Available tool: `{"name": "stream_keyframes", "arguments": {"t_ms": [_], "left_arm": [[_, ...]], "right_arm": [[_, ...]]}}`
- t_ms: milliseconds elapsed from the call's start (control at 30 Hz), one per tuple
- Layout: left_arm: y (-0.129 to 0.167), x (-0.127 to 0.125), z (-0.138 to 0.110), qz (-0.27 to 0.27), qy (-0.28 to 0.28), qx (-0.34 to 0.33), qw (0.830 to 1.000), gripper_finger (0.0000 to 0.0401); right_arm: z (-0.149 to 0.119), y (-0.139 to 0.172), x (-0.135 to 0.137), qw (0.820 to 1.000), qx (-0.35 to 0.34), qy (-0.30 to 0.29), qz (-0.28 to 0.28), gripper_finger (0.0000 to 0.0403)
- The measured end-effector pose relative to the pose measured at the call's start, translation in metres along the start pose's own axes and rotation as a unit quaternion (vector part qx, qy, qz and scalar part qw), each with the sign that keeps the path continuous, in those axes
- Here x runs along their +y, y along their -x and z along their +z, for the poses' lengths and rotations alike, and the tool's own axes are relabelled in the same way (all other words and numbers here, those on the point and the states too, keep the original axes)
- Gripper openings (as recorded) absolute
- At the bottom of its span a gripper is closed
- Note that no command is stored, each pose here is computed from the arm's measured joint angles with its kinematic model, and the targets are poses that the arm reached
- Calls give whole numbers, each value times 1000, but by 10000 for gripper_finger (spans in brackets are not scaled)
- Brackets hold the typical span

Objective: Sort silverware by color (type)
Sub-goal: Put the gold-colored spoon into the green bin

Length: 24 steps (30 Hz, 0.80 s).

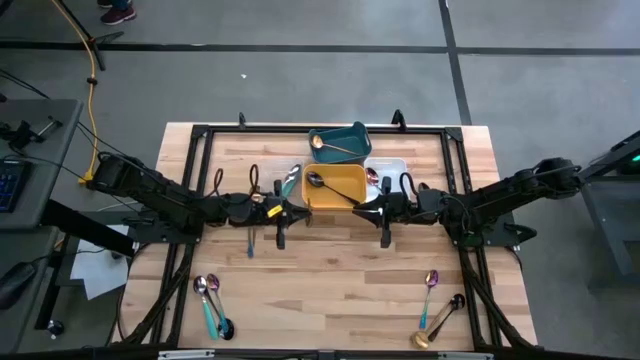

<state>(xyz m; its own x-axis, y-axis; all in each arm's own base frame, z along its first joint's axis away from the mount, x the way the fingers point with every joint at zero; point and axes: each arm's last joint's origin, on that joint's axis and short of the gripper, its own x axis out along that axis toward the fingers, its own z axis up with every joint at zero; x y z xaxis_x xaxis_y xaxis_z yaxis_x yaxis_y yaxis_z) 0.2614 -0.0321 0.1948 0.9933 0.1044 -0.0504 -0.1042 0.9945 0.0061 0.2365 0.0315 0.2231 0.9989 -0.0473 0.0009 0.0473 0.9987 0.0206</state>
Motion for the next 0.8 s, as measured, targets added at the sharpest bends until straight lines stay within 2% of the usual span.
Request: {"name": "stream_keyframes", "arguments": {"t_ms": [333,567,800], "left_arm": [[0,0,0,-5,9,0,1000,4],[0,0,0,-5,22,-2,1000,4],[0,0,2,-5,24,-9,1000,6]], "right_arm": [[0,0,0,1000,-2,2,0,41],[1,0,-3,998,-7,-3,-58,41],[1,0,-4,998,-8,-16,-64,41]]}}
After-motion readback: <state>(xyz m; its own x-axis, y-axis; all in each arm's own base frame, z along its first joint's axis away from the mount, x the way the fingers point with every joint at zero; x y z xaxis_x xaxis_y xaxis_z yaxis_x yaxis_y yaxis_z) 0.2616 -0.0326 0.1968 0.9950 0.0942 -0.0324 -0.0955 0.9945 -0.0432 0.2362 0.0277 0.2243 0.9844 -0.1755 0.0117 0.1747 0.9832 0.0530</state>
